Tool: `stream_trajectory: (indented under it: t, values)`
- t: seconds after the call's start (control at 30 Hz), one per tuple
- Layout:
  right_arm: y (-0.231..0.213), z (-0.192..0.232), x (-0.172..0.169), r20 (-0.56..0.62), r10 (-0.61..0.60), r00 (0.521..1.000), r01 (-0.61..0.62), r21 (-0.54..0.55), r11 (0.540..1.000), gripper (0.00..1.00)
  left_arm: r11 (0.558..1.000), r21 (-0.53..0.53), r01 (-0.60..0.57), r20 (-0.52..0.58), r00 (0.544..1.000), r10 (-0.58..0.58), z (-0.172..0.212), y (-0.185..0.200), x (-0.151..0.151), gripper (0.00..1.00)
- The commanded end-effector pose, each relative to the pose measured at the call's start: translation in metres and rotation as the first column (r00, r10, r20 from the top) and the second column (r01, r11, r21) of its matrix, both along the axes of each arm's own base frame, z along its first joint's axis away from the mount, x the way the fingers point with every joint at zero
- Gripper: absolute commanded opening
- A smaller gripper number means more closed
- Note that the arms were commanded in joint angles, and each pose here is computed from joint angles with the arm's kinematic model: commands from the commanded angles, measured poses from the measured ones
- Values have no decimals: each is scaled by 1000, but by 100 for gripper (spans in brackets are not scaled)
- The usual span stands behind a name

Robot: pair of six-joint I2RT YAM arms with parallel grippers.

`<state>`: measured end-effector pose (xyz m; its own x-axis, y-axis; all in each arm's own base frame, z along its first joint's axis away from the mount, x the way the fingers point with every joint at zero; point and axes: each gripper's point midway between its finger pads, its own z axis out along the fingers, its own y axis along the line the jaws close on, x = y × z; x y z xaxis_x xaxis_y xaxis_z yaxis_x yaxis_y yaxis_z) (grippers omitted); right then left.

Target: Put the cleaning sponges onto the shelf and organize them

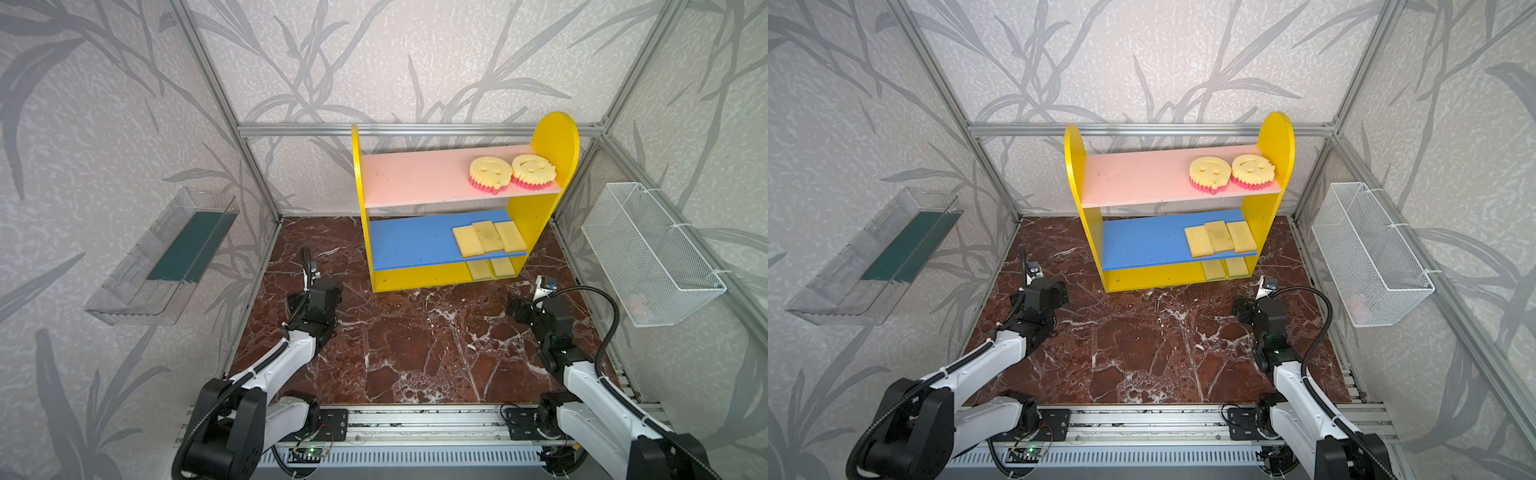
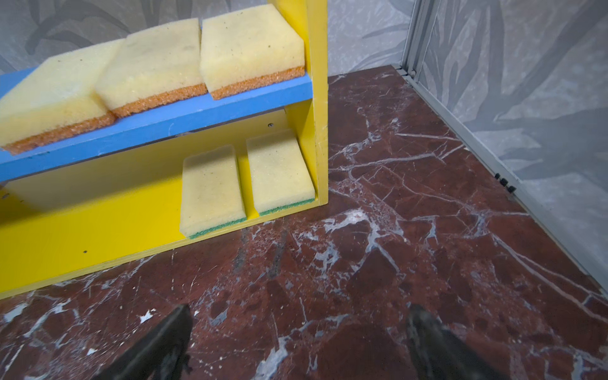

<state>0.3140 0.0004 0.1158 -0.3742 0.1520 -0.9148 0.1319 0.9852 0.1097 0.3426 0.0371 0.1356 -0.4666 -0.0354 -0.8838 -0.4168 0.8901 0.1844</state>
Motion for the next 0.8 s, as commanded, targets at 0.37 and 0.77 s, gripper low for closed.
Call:
stream_trajectory:
  t: [0.37,0.77]
  values:
    - [6,10,37,122,50,991,-36,-112,993,99,996,-77,40,186,982,-25,-9,26,20,99]
    - [17,-9,50,191,128,973,-85,-218,972,99,990,-8,138,252,959,-131,-31,13,39,99]
